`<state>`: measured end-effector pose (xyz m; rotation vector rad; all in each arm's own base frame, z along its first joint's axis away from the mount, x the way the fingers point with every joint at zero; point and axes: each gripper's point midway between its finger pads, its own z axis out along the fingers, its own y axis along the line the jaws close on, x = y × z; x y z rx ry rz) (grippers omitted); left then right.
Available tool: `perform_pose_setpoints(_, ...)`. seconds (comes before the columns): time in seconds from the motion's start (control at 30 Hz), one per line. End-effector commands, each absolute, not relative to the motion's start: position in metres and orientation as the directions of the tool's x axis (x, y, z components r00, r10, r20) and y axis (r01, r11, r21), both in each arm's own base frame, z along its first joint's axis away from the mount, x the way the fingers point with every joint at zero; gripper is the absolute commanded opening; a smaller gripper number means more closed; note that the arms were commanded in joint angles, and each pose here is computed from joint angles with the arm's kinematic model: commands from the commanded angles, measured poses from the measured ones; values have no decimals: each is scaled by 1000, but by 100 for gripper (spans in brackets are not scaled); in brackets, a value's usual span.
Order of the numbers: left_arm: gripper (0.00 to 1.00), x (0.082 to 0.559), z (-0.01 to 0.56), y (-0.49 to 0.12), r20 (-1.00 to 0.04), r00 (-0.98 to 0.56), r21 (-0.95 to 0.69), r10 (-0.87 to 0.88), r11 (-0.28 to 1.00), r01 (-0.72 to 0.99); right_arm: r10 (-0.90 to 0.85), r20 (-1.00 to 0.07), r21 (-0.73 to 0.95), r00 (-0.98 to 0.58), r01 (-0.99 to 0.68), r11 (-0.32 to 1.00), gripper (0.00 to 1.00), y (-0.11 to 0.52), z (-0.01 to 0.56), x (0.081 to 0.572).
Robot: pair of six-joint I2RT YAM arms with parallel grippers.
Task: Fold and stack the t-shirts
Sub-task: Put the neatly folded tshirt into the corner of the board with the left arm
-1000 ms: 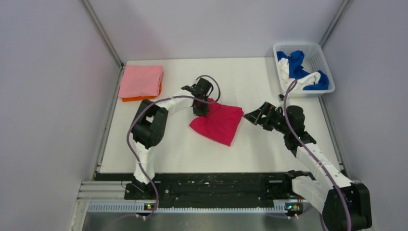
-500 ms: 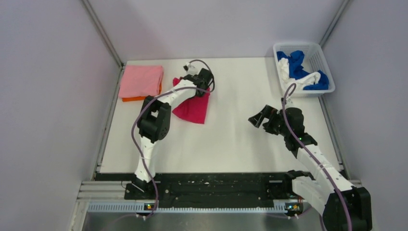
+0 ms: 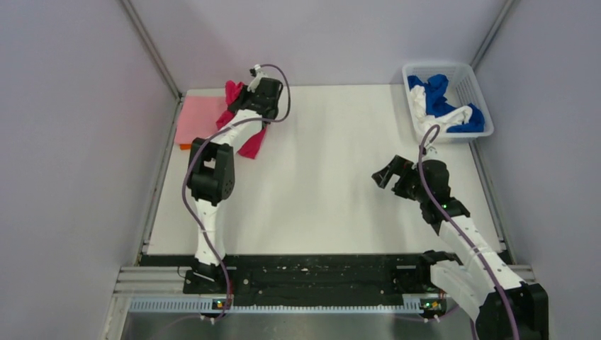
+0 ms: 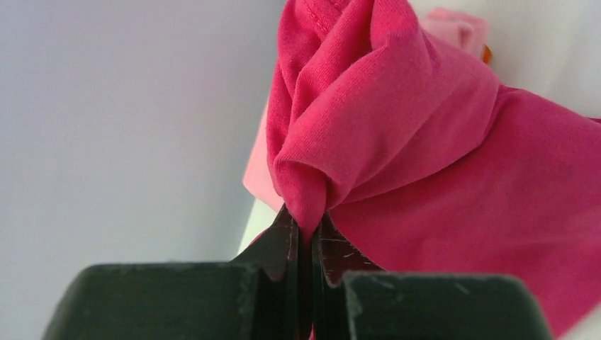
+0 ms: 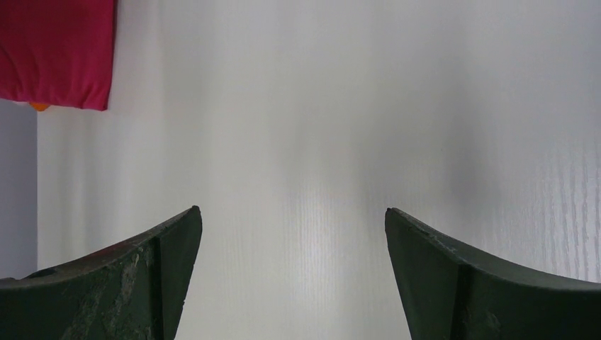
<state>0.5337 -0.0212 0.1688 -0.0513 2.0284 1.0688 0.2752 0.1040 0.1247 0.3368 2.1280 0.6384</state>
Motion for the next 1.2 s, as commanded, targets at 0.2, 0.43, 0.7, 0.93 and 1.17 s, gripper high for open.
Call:
perform_pose_setpoints(0.2, 0, 553, 289, 1, -808, -482, 566, 338, 671, -478, 453, -714, 539, -534, -6, 842, 99, 100, 150, 286)
perform_pose_setpoints(0.43, 0, 551, 313, 1, -842, -443, 507, 308, 733, -453, 451, -711, 532, -539, 7, 847, 99, 98, 147, 285)
perform_pose_setpoints(0.7, 0, 543, 338, 6, -870, -407, 462, 280, 753, -468, 456, -708, 526, -539, 29, 850, 99, 94, 144, 285)
perform_pose_setpoints(0.93, 0, 546, 325, 23, -872, -426, 444, 242, 759, -477, 457, -706, 525, -542, 33, 851, 99, 94, 143, 286)
perform_pose_setpoints(1.17, 0, 568, 274, 59, -859, -483, 422, 173, 772, -474, 449, -710, 514, -542, 37, 857, 99, 92, 145, 285)
